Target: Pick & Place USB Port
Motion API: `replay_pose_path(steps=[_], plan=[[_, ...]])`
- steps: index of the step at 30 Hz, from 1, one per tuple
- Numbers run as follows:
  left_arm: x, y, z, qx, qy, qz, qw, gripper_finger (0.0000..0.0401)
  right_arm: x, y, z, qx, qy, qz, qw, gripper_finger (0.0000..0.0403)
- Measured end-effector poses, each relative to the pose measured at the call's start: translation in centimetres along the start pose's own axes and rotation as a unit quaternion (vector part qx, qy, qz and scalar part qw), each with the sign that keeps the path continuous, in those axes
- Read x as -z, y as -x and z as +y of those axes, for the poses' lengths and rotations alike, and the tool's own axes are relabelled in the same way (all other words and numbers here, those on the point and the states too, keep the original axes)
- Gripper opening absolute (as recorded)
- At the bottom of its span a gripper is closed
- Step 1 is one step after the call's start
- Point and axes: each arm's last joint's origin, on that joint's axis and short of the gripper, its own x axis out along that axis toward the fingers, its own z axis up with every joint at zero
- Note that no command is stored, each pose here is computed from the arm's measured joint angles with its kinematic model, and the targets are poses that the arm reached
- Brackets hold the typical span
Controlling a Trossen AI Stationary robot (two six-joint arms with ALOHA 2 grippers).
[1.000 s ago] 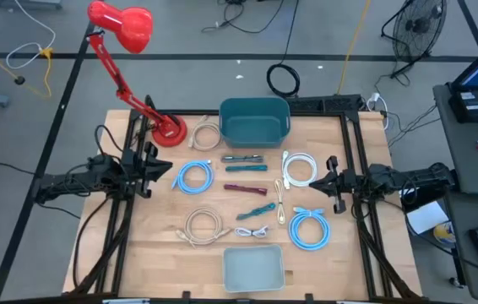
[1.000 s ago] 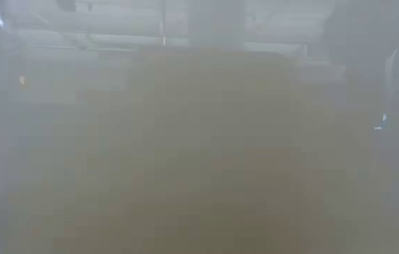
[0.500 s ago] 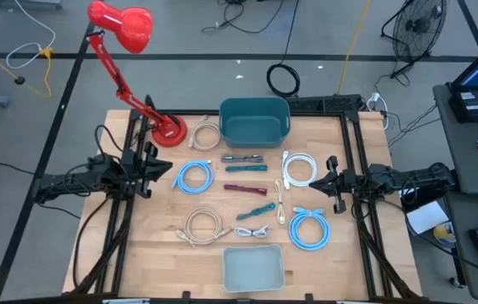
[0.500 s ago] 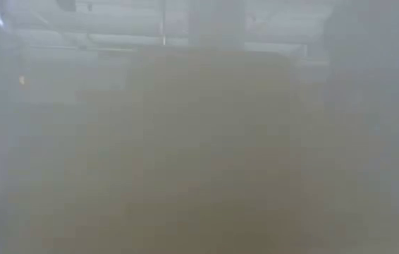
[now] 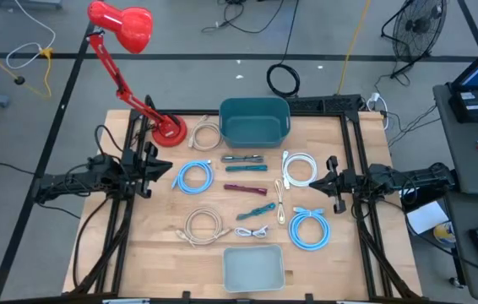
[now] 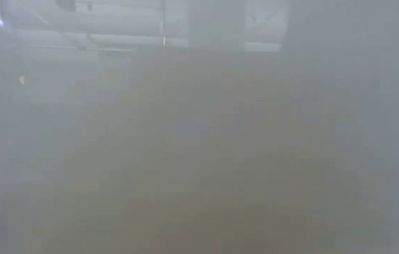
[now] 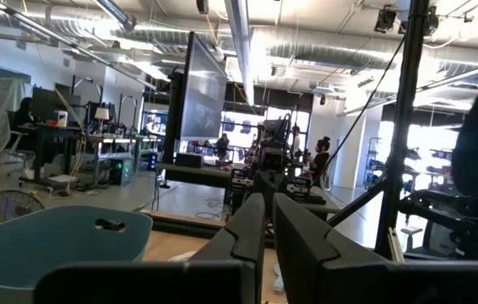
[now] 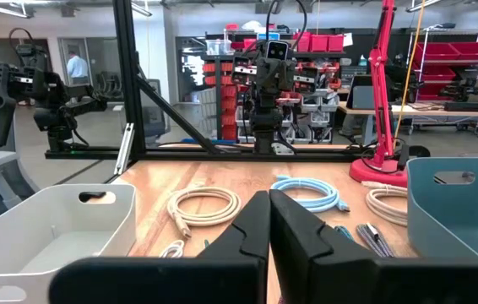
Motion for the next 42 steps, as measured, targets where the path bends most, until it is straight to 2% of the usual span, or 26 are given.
replay_pose_path(steps=[9,12,14,16,18,21,23,25,30,32,37,39,42], plan=[[0.0,0.0,0.0,0.000,0.000,0.000,1.000,0.0031,-0.1,0.0,0.0,0.001,0.000,-0.003,1.000,0.0000],[0.0,0.0,0.0,0.000,0.000,0.000,1.000,0.0031,-0.1,0.0,-0.2,0.029,0.001,-0.004,1.000,0.0000],[0.0,0.0,0.0,0.000,0.000,0.000,1.000,0.0031,-0.1,0.0,-0.3,0.051,-0.024,-0.007,0.998,0.0000],[0.0,0.0,0.0,0.000,0.000,0.000,1.000,0.0031,-0.5,0.0,-0.4,0.059,-0.097,-0.031,0.993,0.0000],[0.0,0.0,0.0,0.000,0.000,0.000,1.000,0.0031,-1.3,0.1,-0.4,0.051,-0.202,-0.079,0.975,0.0000],[0.0,0.0,0.0,0.000,0.000,0.000,1.000,0.0031,-3.0,0.5,-0.4,0.018,-0.332,-0.172,0.927,0.0000],[0.0,0.0,0.0,0.000,0.000,0.000,1.000,0.0031,-4.0,1.0,-0.6,0.023,-0.378,-0.237,0.895,0.0000],[0.0,0.0,0.0,0.000,0.000,0.000,1.000,0.0031,-4.8,1.5,-1.0,0.056,-0.412,-0.301,0.858,0.0000],[0.0,0.0,0.0,0.000,0.000,0.000,1.000,0.0031,-6.4,3.0,-1.7,0.104,-0.450,-0.424,0.779,0.0000],[0.0,0.0,0.0,0.000,0.000,0.000,1.000,0.0031,-6.7,3.5,-1.8,0.118,-0.447,-0.451,0.763,0.0000],[0.0,0.0,0.0,0.000,0.000,0.000,1.000,0.0031,-7.3,4.3,-2.0,0.144,-0.426,-0.490,0.747,0.0000],[0.0,0.0,0.0,-0.002,-0.002,0.000,1.000,0.0031,-7.4,4.6,-2.1,0.152,-0.430,-0.504,0.733,0.0000],[-0.1,0.1,0.7,-0.098,-0.035,-0.013,0.995,0.0031,-7.6,5.0,-2.2,0.167,-0.445,-0.521,0.709,0.0000]])
